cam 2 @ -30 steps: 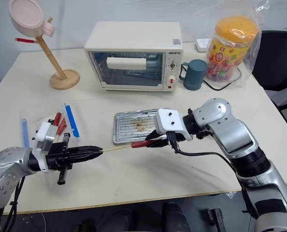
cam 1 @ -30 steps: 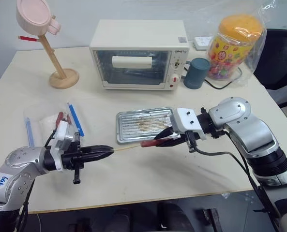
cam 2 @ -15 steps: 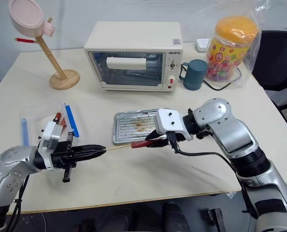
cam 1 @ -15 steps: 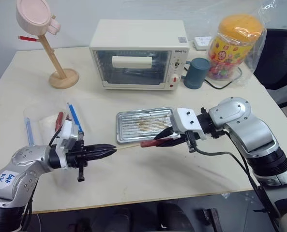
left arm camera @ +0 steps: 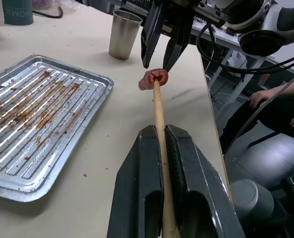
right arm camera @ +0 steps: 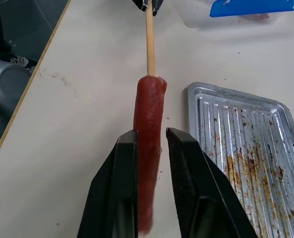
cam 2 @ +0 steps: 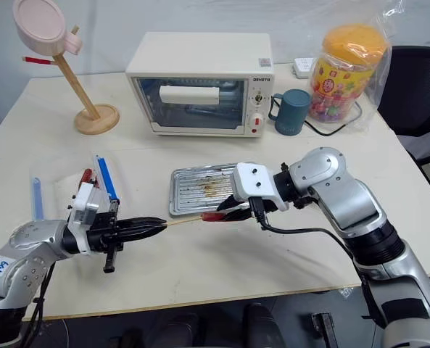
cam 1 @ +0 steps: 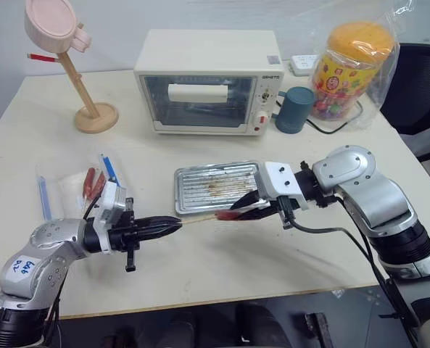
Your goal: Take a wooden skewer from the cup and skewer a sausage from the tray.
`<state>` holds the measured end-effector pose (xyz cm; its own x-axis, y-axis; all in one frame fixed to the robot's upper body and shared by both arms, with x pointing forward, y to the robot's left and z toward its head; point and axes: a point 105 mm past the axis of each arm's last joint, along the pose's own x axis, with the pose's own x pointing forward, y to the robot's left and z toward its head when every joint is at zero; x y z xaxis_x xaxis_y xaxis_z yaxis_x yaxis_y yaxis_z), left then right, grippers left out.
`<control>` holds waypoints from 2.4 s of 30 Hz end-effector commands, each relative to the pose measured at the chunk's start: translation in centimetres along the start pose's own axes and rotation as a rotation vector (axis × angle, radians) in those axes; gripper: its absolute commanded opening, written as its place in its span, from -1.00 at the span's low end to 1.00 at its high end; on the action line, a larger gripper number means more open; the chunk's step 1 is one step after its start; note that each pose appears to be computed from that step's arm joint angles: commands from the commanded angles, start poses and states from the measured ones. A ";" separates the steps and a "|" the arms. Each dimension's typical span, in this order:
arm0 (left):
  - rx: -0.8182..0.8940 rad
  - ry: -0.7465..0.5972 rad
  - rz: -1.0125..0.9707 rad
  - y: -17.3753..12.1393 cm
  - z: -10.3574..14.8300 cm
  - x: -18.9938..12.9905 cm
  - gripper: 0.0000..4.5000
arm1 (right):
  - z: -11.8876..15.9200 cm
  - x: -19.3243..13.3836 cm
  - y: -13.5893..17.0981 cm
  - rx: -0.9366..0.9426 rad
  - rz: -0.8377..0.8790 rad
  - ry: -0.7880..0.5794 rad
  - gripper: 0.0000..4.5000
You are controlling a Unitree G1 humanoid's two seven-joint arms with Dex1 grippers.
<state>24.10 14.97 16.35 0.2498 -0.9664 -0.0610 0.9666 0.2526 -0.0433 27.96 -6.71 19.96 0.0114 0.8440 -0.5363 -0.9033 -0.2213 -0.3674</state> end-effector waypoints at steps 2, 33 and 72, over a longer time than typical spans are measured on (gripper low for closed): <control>0.033 -0.014 -0.003 -0.1 0.5 0.2 -1.00 | 0.9 0.0 0.1 -0.042 0.014 -0.008 -0.60; 0.044 -0.029 -0.006 -0.3 0.9 0.2 -1.00 | -3.6 -1.6 0.5 0.174 -0.192 -0.028 0.50; 0.047 -0.037 -0.006 -0.2 1.0 0.5 -1.00 | -3.1 0.5 -0.2 0.174 -0.113 -0.083 -0.41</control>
<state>24.36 14.88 16.57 0.2704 -0.9619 -0.0417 0.9617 0.2718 -0.0344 29.78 -8.14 16.62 0.1020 0.8882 -0.4479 -0.9655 -0.0201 -0.2597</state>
